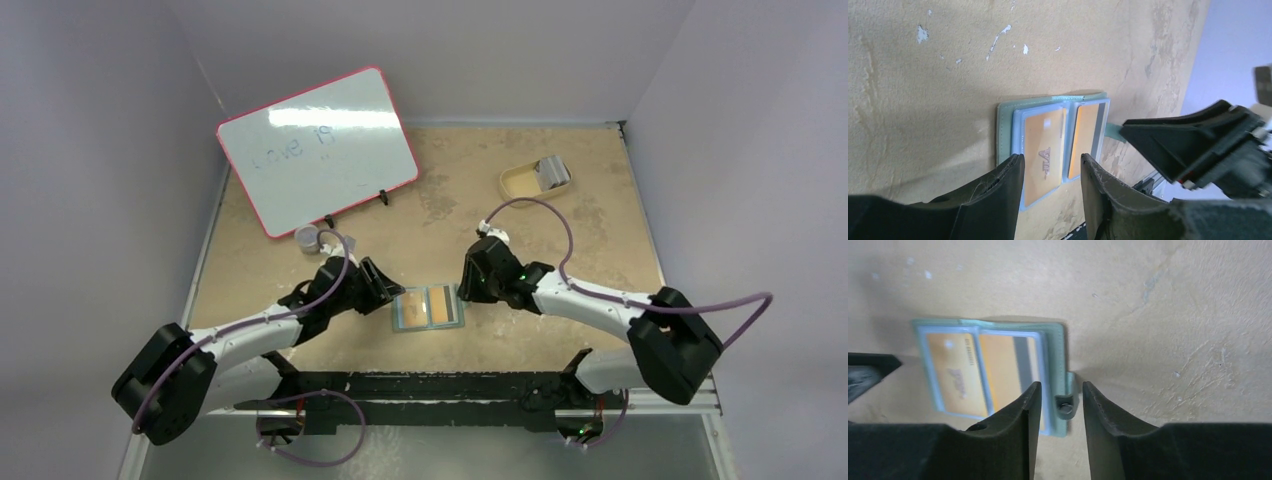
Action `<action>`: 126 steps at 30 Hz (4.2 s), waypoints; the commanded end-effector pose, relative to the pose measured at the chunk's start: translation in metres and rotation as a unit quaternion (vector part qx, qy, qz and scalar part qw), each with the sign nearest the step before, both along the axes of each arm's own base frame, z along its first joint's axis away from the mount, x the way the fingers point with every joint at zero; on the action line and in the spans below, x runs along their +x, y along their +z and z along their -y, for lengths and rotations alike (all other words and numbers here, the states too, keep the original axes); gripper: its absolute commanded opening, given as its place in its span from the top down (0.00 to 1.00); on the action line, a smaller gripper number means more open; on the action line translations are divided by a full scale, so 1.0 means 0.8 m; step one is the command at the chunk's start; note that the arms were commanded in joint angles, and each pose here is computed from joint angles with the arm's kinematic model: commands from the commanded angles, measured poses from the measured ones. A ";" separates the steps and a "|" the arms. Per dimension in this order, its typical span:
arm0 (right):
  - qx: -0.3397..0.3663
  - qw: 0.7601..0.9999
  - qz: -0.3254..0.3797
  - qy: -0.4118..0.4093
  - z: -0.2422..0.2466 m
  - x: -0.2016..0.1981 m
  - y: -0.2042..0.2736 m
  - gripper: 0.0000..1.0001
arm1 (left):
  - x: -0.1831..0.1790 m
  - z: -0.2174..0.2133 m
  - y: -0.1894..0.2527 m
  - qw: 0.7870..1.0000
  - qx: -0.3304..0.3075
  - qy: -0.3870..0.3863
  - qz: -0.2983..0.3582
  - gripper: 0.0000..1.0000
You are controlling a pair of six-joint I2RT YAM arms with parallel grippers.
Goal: Put the credit cards into the card holder
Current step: Turn over the card slot in the card holder.
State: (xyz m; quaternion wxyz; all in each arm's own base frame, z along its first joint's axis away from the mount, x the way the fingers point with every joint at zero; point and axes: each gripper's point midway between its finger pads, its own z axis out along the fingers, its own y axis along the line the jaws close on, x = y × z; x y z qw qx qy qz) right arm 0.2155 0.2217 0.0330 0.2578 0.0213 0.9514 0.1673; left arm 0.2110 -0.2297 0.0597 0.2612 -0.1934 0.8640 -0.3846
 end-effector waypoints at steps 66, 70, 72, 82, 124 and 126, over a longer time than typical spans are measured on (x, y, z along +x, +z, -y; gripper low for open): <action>-0.011 1.000 0.022 0.013 -0.034 0.004 0.023 0.69 | -0.004 0.034 0.020 0.996 -0.083 -0.040 0.013 1.00; 0.052 0.997 0.048 0.042 -0.057 0.002 0.067 0.55 | -0.002 0.029 0.020 0.997 -0.064 -0.037 0.016 1.00; 0.077 0.994 0.050 0.057 -0.070 -0.002 0.076 0.49 | 0.000 0.029 0.022 0.997 -0.062 -0.036 0.019 1.00; 0.101 0.989 0.037 0.098 -0.126 -0.025 0.071 0.40 | -0.002 0.031 0.021 0.997 -0.059 -0.042 0.016 1.00; 0.016 0.996 0.026 0.087 -0.124 -0.026 0.044 0.45 | -0.003 0.033 0.028 0.997 -0.058 -0.049 0.017 1.00; 0.028 0.995 0.029 0.090 -0.128 -0.026 0.051 0.44 | -0.004 0.033 0.026 0.997 -0.057 -0.050 0.016 1.00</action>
